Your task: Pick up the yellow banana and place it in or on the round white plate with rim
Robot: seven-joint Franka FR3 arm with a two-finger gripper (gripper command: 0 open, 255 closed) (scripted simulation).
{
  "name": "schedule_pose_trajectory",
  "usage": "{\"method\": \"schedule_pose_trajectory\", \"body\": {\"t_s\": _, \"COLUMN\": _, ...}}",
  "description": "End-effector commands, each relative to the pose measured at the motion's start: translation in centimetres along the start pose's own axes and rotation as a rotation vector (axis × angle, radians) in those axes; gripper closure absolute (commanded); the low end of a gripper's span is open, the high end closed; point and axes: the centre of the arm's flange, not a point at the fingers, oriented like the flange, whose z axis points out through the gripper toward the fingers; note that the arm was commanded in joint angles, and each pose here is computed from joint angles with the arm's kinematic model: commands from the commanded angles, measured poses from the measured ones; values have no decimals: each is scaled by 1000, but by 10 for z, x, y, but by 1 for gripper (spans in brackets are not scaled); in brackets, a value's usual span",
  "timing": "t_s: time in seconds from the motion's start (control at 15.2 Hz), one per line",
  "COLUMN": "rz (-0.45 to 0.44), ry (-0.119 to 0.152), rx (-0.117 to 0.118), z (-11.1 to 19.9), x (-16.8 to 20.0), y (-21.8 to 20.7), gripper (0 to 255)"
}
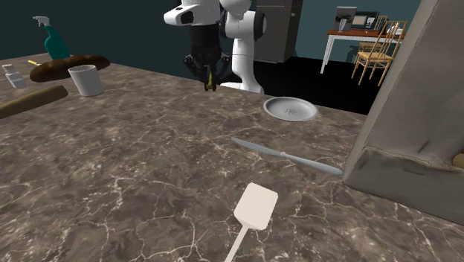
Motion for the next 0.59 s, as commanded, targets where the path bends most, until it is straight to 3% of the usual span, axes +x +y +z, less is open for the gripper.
{"method": "schedule_pose_trajectory", "body": {"t_s": 0.0, "rz": 2, "ry": 0, "rx": 0, "z": 1, "x": -4, "y": -23, "gripper": 255}}
{"method": "schedule_pose_trajectory", "body": {"t_s": 0.53, "rz": 2, "ry": 0, "rx": 0, "z": 7, "x": -24, "y": -127, "gripper": 255}}
